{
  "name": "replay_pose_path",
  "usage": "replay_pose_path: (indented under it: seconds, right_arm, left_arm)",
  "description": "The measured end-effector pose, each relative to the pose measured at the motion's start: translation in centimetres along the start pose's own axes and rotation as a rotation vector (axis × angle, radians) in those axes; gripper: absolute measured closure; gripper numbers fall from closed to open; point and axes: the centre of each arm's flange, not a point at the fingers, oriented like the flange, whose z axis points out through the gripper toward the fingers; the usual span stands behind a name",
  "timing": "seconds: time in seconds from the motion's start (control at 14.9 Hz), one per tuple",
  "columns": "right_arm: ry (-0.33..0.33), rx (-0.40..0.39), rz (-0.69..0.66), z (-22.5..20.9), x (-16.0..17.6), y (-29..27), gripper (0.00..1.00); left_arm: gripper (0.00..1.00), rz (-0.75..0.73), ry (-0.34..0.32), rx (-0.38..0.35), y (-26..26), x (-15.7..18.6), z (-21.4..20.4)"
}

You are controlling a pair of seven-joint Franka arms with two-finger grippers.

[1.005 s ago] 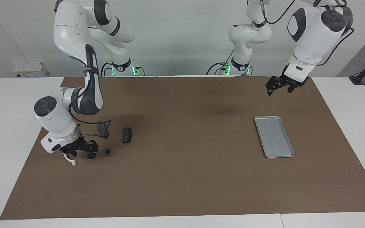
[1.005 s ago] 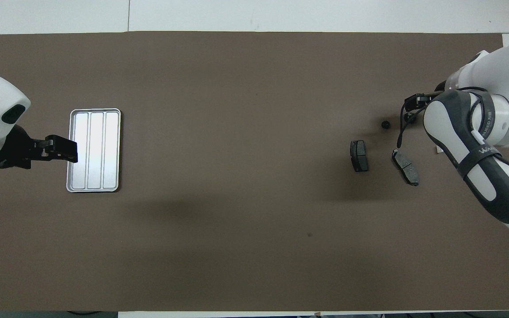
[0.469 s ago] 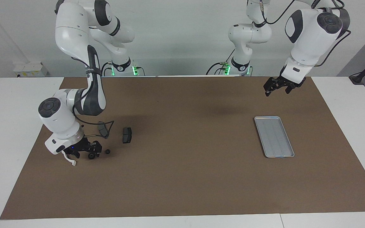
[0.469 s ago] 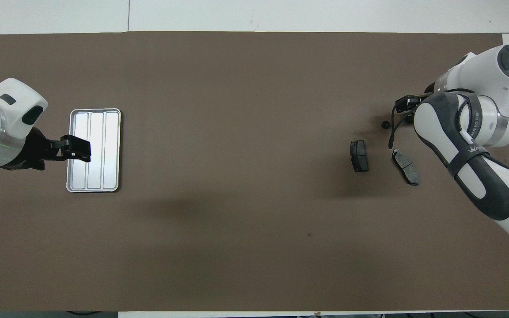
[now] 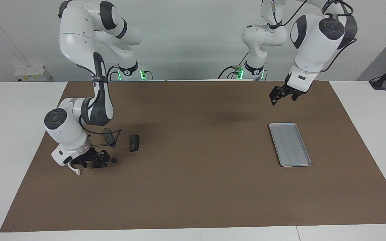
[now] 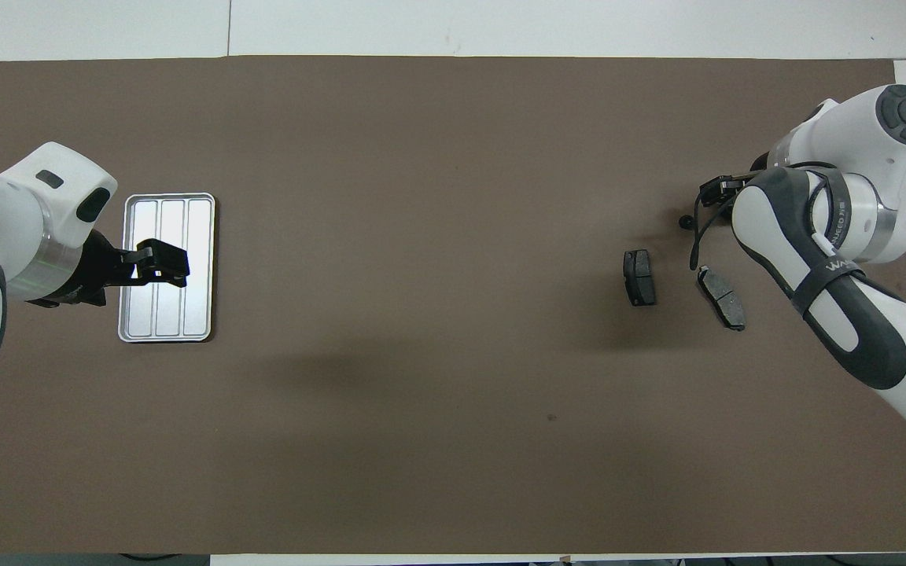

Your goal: Pick bearing gear from pile to tray

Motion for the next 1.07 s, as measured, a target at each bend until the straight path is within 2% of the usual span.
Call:
replay_pose_path:
  seconds: [0.13,0.4,0.54,0.6,0.67,0.8,0.87,1.07]
  right_arm:
    - [-0.008,0.001,-0.001,0.41,-0.18,-0.03,0.10]
    - [-0.019,0.002,-0.001,0.92,-0.43,-0.06,0.10]
    - [-0.022,0.003,-0.001,1.08,-0.53,-0.07,0.13]
    - [-0.023,0.003,-0.001,1.12,-0.55,-0.08,0.22]
    - [-0.023,0.003,-0.001,1.14,-0.57,-0.08,0.36]
    - [-0.023,0.003,-0.001,1.14,-0.57,-0.08,0.58]
    - [-0.022,0.003,-0.001,1.09,-0.55,-0.07,0.65]
    - [-0.009,0.002,-0.002,0.41,-0.17,-0.09,0.65]
  left_arm:
    - [0.00,-0.016,-0.001,0.001,0.26,-0.11,0.12]
    - [0.00,-0.027,0.000,0.000,0.42,-0.14,0.29]
    - [0.00,-0.028,0.002,-0.003,0.49,-0.13,0.33]
    - [0.00,-0.027,0.003,-0.004,0.58,-0.16,0.35]
    - [0.00,-0.025,0.003,-0.004,0.72,-0.20,0.38]
    - [0.00,-0.023,0.004,-0.004,0.94,-0.27,0.48]
    - [0.00,-0.023,0.006,-0.005,0.96,-0.26,0.54]
    - [0.00,-0.023,0.011,-0.007,0.97,-0.20,0.62]
